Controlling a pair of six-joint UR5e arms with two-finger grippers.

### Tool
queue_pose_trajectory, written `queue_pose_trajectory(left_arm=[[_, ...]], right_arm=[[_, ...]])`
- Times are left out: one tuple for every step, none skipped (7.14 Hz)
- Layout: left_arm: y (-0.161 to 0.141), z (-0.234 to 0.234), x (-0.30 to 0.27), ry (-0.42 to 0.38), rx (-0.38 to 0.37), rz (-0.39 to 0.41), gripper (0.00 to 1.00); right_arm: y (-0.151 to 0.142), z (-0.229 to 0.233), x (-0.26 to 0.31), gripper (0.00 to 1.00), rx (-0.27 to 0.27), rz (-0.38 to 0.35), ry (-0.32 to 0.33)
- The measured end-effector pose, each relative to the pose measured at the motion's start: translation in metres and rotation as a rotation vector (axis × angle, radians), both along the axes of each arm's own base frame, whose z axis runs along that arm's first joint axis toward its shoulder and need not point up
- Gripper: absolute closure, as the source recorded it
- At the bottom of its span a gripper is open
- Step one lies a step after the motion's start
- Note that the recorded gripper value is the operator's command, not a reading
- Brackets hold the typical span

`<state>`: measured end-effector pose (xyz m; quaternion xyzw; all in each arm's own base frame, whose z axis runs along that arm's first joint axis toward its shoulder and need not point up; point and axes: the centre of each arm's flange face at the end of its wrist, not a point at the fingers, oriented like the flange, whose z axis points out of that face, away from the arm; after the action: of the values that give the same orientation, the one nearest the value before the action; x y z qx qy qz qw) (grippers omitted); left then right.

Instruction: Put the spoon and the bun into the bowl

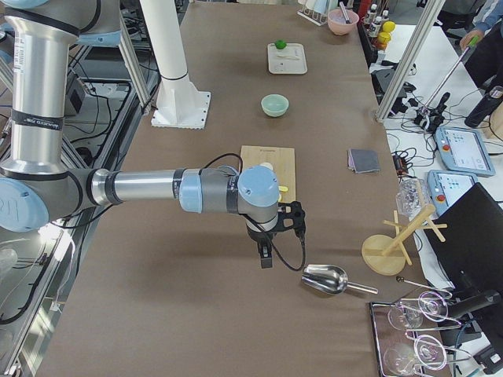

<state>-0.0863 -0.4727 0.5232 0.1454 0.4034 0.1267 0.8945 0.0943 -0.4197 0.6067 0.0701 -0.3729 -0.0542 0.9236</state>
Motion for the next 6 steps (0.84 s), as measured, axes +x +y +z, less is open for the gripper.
queue_pose_trajectory(left_arm=[[0.000, 0.001, 0.000, -0.006, -0.002, 0.001, 0.02], [0.000, 0.002, 0.001, -0.018, -0.005, 0.001, 0.02], [0.000, 0.002, 0.001, -0.026, -0.007, -0.001, 0.02], [0.001, 0.003, 0.001, -0.030, -0.009, -0.002, 0.02], [0.002, 0.007, 0.002, -0.030, -0.015, 0.000, 0.02], [0.004, 0.011, 0.003, -0.029, -0.022, 0.001, 0.02]], right_arm=[[-0.001, -0.002, 0.000, 0.00, 0.005, 0.000, 0.000], [-0.002, -0.003, 0.000, 0.00, 0.006, 0.000, 0.001], [-0.002, 0.000, 0.000, 0.00, 0.001, 0.000, 0.001], [-0.002, 0.001, 0.000, 0.00, -0.004, 0.001, -0.005], [-0.001, 0.001, -0.001, 0.00, -0.006, 0.001, -0.019], [-0.001, 0.000, -0.002, 0.00, -0.006, 0.001, -0.028]])
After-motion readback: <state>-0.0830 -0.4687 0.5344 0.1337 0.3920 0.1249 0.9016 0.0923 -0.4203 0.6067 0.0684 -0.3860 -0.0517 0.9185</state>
